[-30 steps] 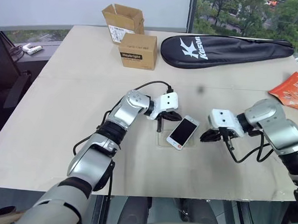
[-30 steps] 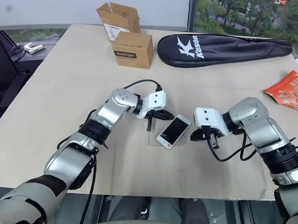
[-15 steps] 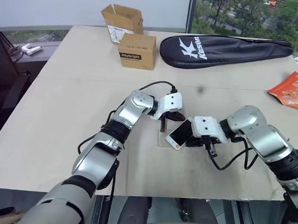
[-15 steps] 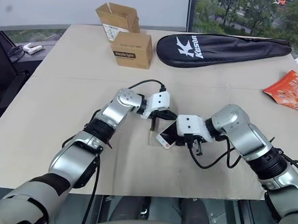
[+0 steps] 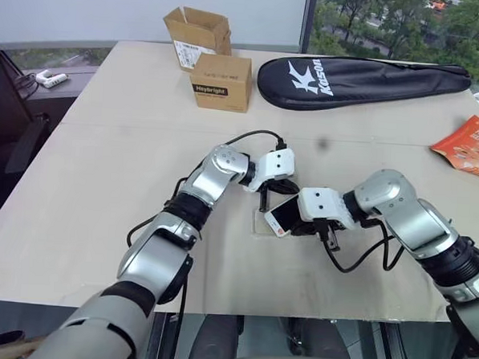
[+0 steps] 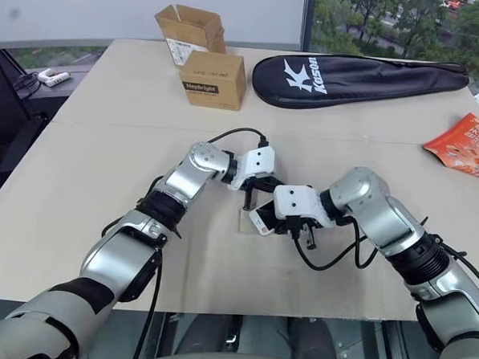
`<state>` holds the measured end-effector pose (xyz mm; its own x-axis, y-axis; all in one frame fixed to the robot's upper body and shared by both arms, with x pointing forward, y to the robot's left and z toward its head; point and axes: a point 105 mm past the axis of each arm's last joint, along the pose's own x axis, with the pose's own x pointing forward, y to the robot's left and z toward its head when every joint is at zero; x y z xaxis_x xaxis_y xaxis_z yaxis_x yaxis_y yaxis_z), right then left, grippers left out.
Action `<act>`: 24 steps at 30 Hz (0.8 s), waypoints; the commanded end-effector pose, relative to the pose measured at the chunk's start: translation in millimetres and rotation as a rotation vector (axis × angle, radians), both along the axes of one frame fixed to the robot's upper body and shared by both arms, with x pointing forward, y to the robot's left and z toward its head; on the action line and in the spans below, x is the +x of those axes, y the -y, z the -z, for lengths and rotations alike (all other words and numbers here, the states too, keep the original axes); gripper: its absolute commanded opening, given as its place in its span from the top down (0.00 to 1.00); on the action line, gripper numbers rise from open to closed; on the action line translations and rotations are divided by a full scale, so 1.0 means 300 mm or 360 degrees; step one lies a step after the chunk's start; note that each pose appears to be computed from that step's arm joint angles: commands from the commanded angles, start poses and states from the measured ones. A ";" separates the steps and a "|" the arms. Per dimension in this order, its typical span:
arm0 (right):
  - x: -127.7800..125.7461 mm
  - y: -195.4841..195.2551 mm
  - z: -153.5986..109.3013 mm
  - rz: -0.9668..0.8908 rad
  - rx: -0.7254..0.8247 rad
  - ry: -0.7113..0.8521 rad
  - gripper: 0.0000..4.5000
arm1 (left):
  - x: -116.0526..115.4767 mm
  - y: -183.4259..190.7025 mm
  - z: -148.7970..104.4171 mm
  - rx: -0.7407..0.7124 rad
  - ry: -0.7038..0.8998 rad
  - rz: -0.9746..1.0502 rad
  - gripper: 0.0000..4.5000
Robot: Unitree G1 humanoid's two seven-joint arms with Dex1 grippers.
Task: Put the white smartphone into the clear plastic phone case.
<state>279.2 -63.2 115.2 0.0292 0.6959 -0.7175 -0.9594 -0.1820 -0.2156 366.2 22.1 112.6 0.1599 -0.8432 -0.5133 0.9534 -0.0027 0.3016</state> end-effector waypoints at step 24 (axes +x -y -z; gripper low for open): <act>0.031 -0.097 -0.045 0.0030 0.0136 0.0096 0.98 | -0.042 0.093 -0.022 -0.0023 0.0051 0.0175 1.00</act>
